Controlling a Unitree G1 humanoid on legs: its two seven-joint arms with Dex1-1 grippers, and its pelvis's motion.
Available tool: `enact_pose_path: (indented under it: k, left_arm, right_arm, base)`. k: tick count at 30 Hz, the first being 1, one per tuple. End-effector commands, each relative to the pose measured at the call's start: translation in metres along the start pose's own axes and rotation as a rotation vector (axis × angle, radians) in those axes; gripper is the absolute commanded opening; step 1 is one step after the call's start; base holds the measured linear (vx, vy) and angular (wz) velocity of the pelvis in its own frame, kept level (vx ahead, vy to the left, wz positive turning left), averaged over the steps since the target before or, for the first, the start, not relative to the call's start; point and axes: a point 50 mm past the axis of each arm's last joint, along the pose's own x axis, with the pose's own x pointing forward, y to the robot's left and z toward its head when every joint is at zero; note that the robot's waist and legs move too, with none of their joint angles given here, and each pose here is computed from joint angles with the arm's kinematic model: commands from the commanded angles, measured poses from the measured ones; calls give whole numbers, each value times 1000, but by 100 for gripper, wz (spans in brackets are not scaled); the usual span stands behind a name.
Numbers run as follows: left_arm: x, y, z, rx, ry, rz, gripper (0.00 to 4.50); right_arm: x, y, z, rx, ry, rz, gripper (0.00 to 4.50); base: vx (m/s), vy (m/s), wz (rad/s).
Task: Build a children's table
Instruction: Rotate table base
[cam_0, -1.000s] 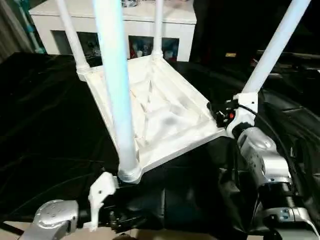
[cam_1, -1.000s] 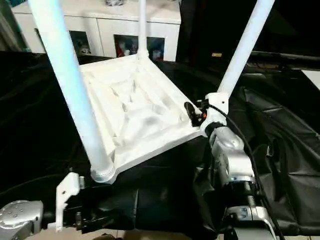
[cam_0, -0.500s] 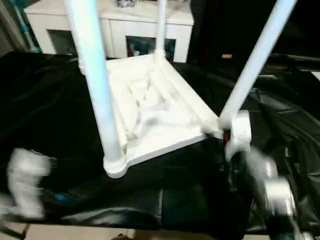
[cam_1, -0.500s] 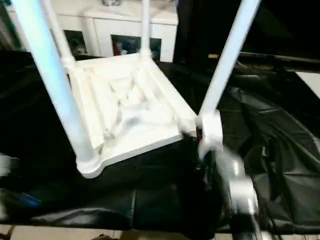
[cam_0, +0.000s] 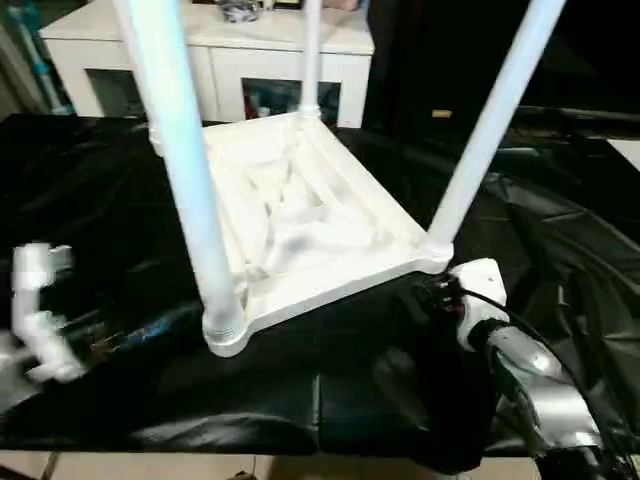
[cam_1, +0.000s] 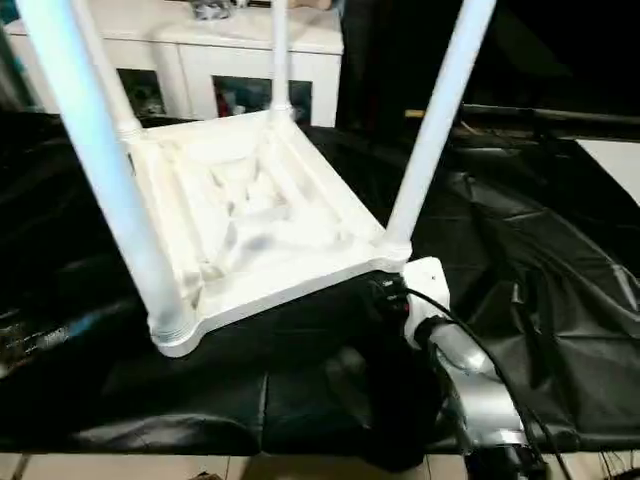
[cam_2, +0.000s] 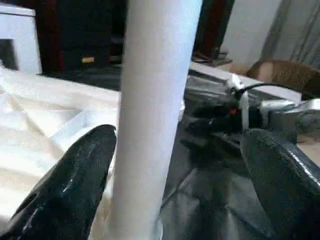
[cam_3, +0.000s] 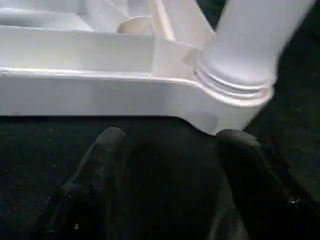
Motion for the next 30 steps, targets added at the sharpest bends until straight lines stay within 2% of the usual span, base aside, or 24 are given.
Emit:
enact_pose_path:
  k: [1, 3, 5, 7, 9, 10, 11, 12, 15, 18, 22, 30]
  left_arm:
    - [7, 5, -5, 1, 16, 28, 445]
    - [22, 9, -6, 12, -24, 18, 445]
    - [37, 4, 0, -5, -85, -35, 445]
    - [37, 4, 0, -5, -85, -35, 445]
    - [52, -7, 6, -47, -126, -135, 445]
    - [52, -7, 6, -47, -126, -135, 445]
    - [69, -23, 11, -84, -145, -274, 445]
    - [69, -23, 11, -84, -145, -274, 445]
    - [88, -40, 12, -93, -128, -419, 445]
    - [95, -45, 11, -91, -118, -463, 445]
    - [129, -58, 1, -78, -109, -574, 445]
    - [171, -60, -6, -16, -91, -573, 445]
  right_arm:
    - [4, 4, 1, -17, 11, 21, 310]
    - [11, 11, 1, -26, 12, 47, 310]
    - [17, 14, 2, -31, 15, 56, 310]
    - [17, 14, 2, -31, 15, 56, 310]
    - [23, 17, 3, -38, 20, 72, 310]
    - [23, 17, 3, -38, 20, 72, 310]
    - [30, 18, 4, -37, 27, 83, 310]
    - [30, 18, 4, -37, 27, 83, 310]
    - [38, 20, 8, -40, 21, 100, 310]
    - [40, 21, 10, -42, 14, 108, 310]
    - [48, 29, 19, -48, -10, 146, 310]
    - [57, 43, 25, -71, -33, 218, 310]
  base:
    - [0, 0, 0]
    - [0, 0, 0]
    - [0, 0, 0]
    - [0, 0, 0]
    - [0, 0, 0]
    - [0, 0, 0]
    - [0, 0, 0]
    - [0, 0, 0]
    - [0, 0, 0]
    - [0, 0, 0]
    - [0, 0, 0]
    - [0, 0, 0]
